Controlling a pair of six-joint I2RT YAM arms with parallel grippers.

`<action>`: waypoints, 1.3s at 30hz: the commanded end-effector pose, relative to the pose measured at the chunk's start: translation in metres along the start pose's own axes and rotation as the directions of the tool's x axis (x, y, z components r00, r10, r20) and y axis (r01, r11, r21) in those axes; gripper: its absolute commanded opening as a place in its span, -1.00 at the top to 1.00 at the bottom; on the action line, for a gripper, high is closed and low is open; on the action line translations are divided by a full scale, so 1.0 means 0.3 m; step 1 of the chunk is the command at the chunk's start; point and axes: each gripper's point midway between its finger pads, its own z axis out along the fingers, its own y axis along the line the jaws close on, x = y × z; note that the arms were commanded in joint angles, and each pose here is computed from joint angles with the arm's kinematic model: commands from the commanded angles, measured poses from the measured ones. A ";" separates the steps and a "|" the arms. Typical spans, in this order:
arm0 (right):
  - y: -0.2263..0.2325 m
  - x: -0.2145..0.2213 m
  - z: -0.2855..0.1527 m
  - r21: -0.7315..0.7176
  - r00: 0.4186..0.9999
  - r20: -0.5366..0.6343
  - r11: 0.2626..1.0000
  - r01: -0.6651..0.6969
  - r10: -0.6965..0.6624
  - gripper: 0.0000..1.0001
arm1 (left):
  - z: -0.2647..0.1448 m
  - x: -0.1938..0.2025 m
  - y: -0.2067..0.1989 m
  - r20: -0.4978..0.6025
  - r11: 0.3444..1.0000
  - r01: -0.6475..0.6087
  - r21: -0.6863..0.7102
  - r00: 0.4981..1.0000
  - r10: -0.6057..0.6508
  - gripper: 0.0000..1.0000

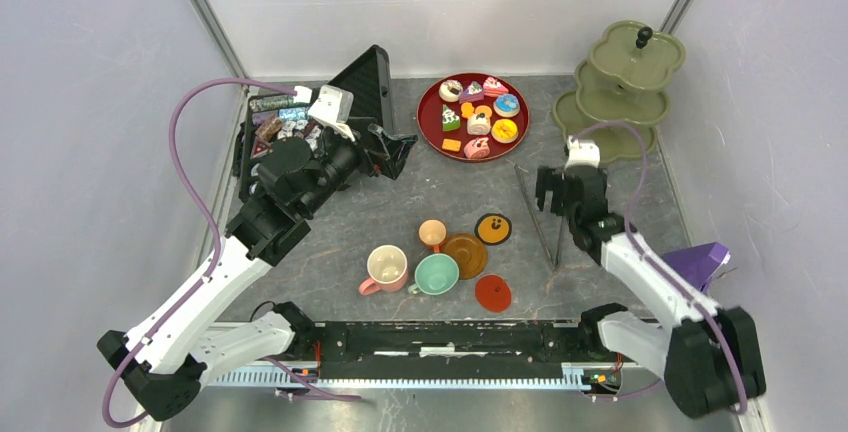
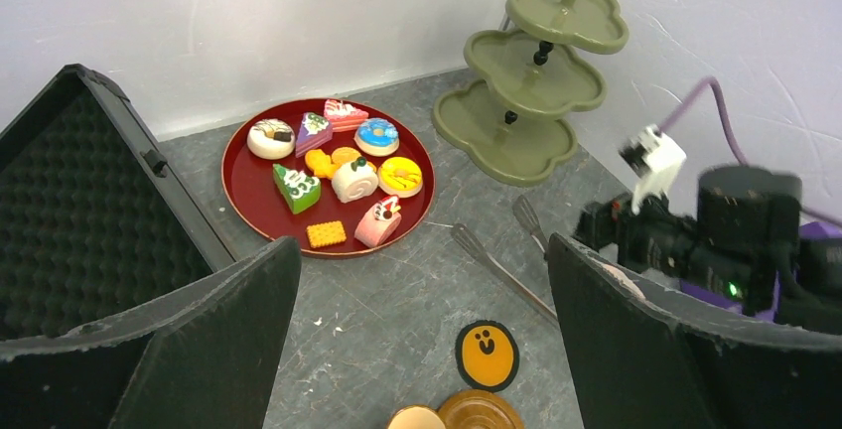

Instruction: Serve the afternoon tea

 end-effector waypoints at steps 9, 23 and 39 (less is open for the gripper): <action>0.083 0.223 -0.044 -0.266 0.960 0.194 0.953 -0.145 0.201 -0.96 | 0.006 -0.057 -0.030 0.044 1.000 0.000 0.027 0.999 -0.001 -1.00; 0.137 0.174 -0.068 -0.346 0.958 0.196 0.929 -0.132 0.209 -0.96 | 0.012 -0.048 -0.032 0.035 1.000 -0.001 0.027 0.999 0.000 -1.00; 0.182 0.274 -0.068 -0.302 0.977 0.194 0.953 -0.028 0.090 -0.96 | 0.018 -0.038 -0.028 0.027 1.000 0.001 0.016 1.000 -0.001 -1.00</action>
